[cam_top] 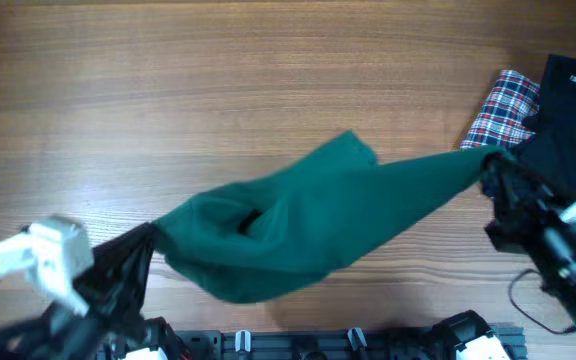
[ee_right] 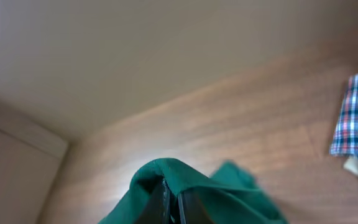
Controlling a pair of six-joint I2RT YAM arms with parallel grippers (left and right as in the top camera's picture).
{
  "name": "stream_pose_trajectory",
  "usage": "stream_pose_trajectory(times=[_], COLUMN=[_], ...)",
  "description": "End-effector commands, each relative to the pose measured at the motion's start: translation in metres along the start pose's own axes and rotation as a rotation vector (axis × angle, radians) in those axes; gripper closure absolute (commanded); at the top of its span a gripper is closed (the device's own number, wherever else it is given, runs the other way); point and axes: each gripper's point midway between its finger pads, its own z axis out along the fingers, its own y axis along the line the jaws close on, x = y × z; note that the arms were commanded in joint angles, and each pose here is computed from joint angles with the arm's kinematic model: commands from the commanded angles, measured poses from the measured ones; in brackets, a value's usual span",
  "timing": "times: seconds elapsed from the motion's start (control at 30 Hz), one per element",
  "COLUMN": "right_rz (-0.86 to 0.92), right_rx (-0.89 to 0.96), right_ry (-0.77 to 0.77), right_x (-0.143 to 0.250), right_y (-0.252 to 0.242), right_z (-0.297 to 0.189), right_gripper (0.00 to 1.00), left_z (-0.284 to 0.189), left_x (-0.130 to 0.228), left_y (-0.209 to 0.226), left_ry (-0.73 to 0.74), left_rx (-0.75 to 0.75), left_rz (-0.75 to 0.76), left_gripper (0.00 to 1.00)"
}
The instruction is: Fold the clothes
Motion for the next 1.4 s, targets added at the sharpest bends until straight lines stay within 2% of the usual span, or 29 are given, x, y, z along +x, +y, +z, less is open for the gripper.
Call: stream_pose_trajectory(times=[0.0, 0.3, 0.53, 0.67, 0.83, 1.03, 1.17, 1.3, 1.37], right_rz=[-0.034, -0.016, -0.022, -0.028, -0.024, -0.033, -0.039, -0.061, -0.067], right_rx=[-0.01, 0.044, 0.073, 0.155, 0.221, 0.257, 0.294, 0.33, 0.351], right_ry=[-0.103, -0.246, -0.222, -0.206, -0.226, -0.177, -0.128, -0.05, -0.015], right_x=[-0.028, -0.061, -0.062, -0.065, -0.074, -0.074, -0.07, -0.057, -0.048], right_y=[0.005, -0.003, -0.003, -0.009, -0.013, -0.008, -0.004, -0.004, -0.006], right_z=[-0.028, -0.068, -0.053, -0.031, -0.013, 0.029, 0.075, 0.128, 0.15], right_gripper=[0.96, 0.96, 0.96, 0.96, 0.96, 0.96, 0.96, 0.96, 0.96], left_z=[-0.027, -0.072, -0.071, -0.063, -0.047, -0.002, 0.049, 0.098, 0.123], left_x=[-0.02, -0.045, -0.055, -0.065, -0.078, -0.087, -0.09, -0.076, -0.058], left_y=[-0.017, -0.047, -0.029, -0.002, 0.024, 0.063, 0.103, 0.143, 0.152], left_ry=[-0.097, -0.251, -0.261, -0.248, -0.219, -0.092, 0.039, 0.195, 0.305], left_rx=[-0.031, -0.063, -0.154, -0.27, -0.347, -0.384, -0.402, -0.415, -0.359], left_rz=[0.095, 0.192, 0.174, 0.139, 0.1, 0.031, -0.036, -0.117, -0.183], left_gripper=[0.96, 0.96, 0.96, 0.96, 0.96, 0.96, 0.96, 0.96, 0.96])
